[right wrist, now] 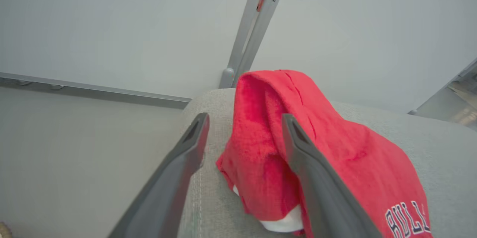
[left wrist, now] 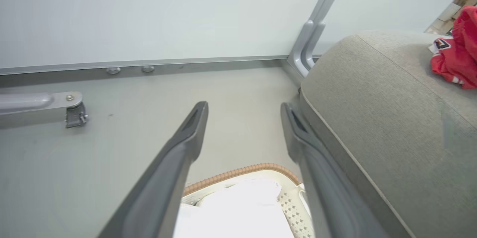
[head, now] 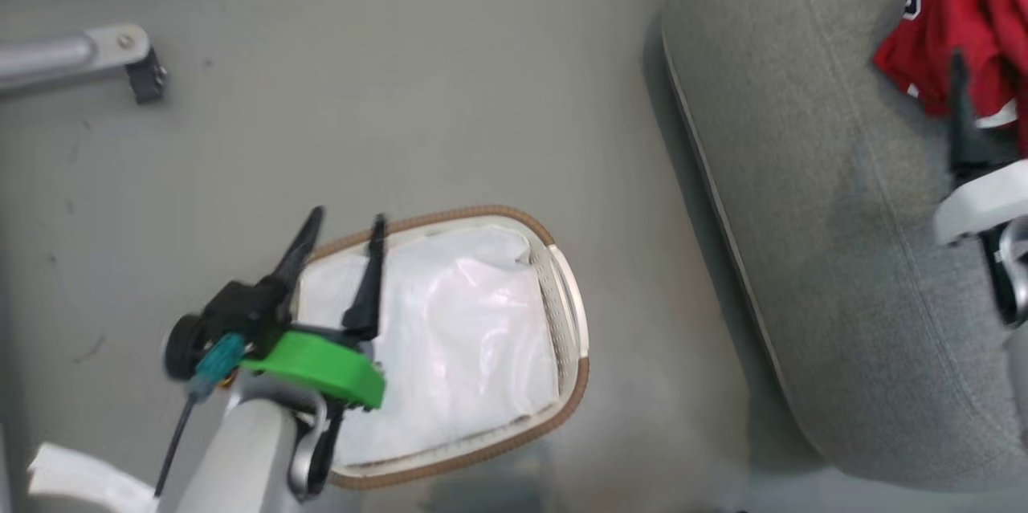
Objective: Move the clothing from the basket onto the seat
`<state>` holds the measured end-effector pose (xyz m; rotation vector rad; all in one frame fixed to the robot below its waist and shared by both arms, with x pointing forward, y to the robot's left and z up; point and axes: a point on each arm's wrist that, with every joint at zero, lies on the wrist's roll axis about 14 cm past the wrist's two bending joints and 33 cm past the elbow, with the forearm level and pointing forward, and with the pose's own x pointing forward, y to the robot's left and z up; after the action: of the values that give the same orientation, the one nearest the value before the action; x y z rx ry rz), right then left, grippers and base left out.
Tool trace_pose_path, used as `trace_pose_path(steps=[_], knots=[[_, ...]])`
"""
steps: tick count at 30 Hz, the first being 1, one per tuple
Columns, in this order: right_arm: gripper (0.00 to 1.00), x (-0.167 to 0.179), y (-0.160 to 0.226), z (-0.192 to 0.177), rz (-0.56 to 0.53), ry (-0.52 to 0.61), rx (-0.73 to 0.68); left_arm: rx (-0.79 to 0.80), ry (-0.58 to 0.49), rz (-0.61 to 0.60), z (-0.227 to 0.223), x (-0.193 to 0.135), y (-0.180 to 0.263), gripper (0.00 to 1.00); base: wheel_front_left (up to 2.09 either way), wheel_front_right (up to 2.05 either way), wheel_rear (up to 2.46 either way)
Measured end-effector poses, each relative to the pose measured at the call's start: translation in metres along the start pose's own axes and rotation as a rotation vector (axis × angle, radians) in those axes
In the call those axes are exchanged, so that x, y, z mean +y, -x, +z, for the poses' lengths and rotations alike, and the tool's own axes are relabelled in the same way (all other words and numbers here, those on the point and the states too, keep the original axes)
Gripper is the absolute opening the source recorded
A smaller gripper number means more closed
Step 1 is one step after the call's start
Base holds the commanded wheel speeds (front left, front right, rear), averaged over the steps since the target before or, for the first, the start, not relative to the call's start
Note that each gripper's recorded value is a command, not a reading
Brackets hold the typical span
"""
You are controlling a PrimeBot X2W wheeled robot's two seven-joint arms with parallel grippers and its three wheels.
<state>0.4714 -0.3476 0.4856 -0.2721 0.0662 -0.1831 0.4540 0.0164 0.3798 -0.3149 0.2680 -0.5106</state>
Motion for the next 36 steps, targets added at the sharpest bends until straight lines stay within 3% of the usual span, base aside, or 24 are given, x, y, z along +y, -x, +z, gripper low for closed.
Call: trace_pose_path(steps=[9, 18, 26, 27, 36], knots=[[1.00, 0.080, 0.027, 0.058, 0.161, -0.186, -0.161, -0.140, -0.104, 0.261, 0.055, 0.052, 0.061, 1.00, 0.00, 0.00, 0.00], [1.00, 0.139, 0.060, 0.048, 0.262, -0.306, -0.112, -0.195, -0.134, 0.448, 0.075, 0.087, 0.126, 1.00, 0.00, 0.00, 0.00], [1.00, 0.148, 0.088, 0.030, 0.265, -0.351, -0.049, -0.199, -0.084, 0.480, 0.067, 0.083, 0.156, 1.00, 0.00, 0.00, 0.00], [0.00, 0.148, 0.091, 0.029, 0.265, -0.354, -0.045, -0.197, -0.072, 0.482, 0.064, 0.083, 0.159, 0.00, 0.00, 0.00, 0.00], [0.00, 0.155, 0.106, 0.000, 0.254, -0.421, 0.067, -0.148, 0.012, 0.507, 0.044, 0.085, 0.163, 0.00, 0.00, 0.00, 0.00]])
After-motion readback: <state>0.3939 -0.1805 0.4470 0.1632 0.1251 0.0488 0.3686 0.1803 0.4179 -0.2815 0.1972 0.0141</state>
